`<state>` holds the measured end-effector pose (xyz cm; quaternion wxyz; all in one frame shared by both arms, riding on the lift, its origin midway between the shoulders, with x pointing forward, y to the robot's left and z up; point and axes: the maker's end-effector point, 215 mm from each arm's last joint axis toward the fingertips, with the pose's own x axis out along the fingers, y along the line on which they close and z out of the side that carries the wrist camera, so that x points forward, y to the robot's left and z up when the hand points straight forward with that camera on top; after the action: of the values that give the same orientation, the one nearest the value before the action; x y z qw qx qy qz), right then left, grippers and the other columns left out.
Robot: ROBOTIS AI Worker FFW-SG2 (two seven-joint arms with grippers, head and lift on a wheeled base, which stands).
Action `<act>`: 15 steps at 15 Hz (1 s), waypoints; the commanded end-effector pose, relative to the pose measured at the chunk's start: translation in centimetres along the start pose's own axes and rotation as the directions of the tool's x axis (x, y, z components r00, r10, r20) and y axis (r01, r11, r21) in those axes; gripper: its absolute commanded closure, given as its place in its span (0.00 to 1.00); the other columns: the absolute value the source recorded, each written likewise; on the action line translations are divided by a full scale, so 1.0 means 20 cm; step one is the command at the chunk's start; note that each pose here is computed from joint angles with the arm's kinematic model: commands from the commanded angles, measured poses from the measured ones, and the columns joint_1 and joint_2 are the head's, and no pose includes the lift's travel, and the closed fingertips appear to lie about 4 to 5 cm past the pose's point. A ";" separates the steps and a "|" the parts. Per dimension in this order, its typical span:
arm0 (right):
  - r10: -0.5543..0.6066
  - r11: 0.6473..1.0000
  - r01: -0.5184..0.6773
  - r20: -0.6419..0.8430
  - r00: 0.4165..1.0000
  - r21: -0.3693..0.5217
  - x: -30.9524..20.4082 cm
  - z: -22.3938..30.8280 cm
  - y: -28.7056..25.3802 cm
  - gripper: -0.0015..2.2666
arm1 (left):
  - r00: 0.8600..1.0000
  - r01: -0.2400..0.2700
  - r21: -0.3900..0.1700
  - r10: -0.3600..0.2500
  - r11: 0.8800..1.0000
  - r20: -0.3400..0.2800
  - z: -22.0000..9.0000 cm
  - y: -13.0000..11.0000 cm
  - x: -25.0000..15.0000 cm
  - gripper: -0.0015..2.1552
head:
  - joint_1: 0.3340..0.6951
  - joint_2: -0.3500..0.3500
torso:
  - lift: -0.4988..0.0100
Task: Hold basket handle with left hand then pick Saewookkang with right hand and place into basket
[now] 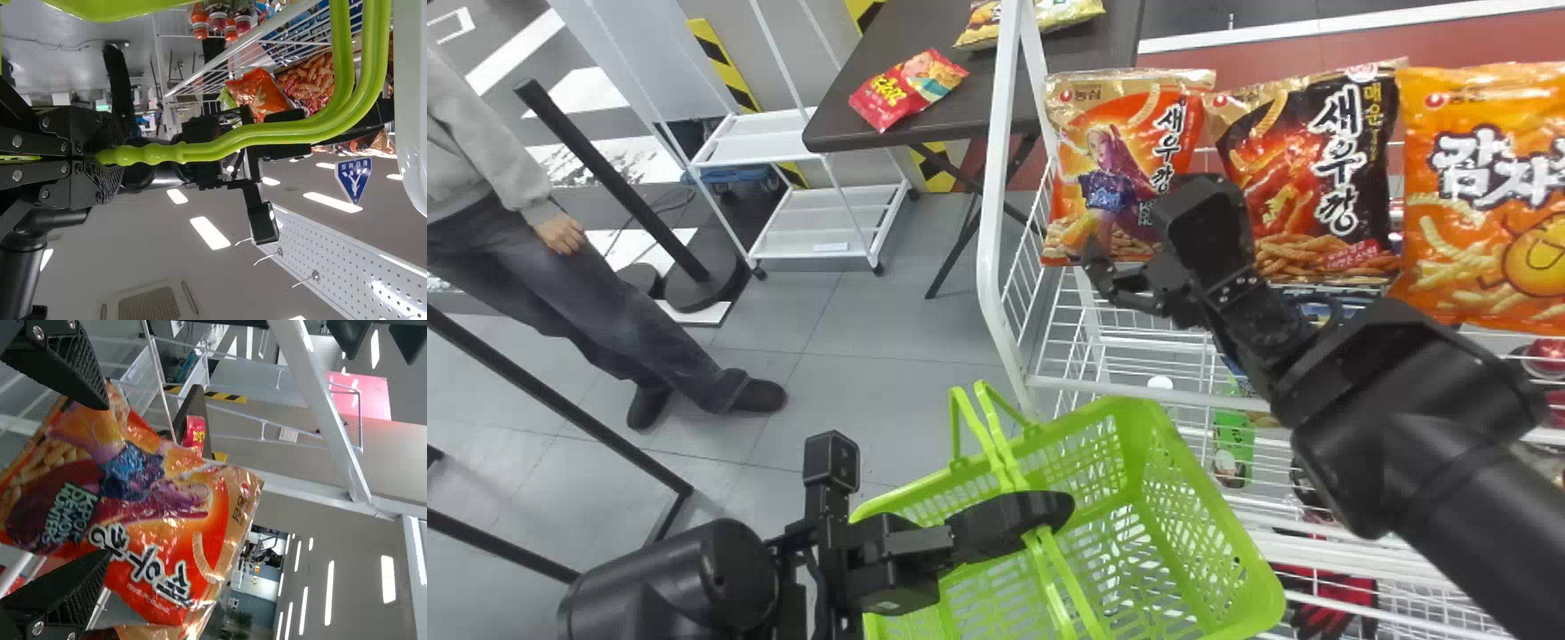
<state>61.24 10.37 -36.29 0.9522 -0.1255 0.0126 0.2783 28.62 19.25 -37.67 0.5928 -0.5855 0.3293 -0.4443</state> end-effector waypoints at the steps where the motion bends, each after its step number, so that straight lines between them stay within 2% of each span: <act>1: -0.024 0.998 0.023 0.000 1.000 -0.054 0.08 0.03 -0.15 0.00 | 1.000 0.000 -0.033 0.000 0.999 0.001 -0.01 0.00 0.00 1.00 | 1.00 1.00 | 0.94; 3: -0.015 0.996 0.015 -0.002 1.000 -0.090 0.12 0.04 -0.20 0.00 | 1.000 0.000 -0.031 0.000 1.000 0.001 -0.01 0.00 0.00 1.00 | 1.00 0.99 | 0.94; 5: 0.034 0.995 -0.035 -0.008 0.999 -0.095 0.13 0.04 -0.18 0.07 | 1.000 0.000 -0.031 0.000 1.000 0.001 -0.01 0.00 0.00 1.00 | 1.00 0.96 | 0.94; 7: 0.078 0.992 -0.079 -0.012 0.997 -0.099 0.13 0.05 -0.14 0.08 | 1.000 -0.001 -0.031 0.001 1.000 0.002 0.00 0.00 0.00 1.00 | 1.00 0.96 | 0.94; 8: 0.092 0.990 -0.093 -0.013 0.996 -0.104 0.14 0.05 -0.14 0.13 | 1.000 -0.003 -0.032 0.003 0.999 0.002 0.00 0.01 0.01 1.00 | 1.00 0.97 | 0.94; 10: 0.124 0.986 -0.126 -0.027 0.992 -0.105 0.14 0.03 -0.12 0.33 | 1.000 -0.002 -0.029 0.002 1.000 0.002 0.00 0.00 0.01 1.00 | 1.00 0.98 | 0.94; 11: 0.125 0.986 -0.128 -0.030 0.992 -0.107 0.14 0.04 -0.13 0.59 | 1.000 -0.004 -0.030 0.004 1.000 0.002 0.00 0.01 0.00 1.00 | 1.00 0.98 | 0.94; 12: 0.095 0.990 -0.097 -0.025 0.995 -0.105 0.15 0.04 -0.15 0.97 | 1.000 -0.004 -0.030 0.004 1.000 0.002 0.00 0.01 0.00 1.00 | 1.00 0.98 | 0.94; 15: 0.098 0.987 -0.103 -0.042 0.994 -0.120 0.14 0.01 -0.13 0.99 | 1.000 -0.006 -0.026 0.006 1.000 0.001 0.00 0.00 0.00 1.00 | 1.00 0.97 | 0.94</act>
<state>65.30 9.51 -35.39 0.9291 -0.1831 0.0166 0.3210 28.92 19.35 -37.72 0.5950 -0.5839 0.3296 -0.4432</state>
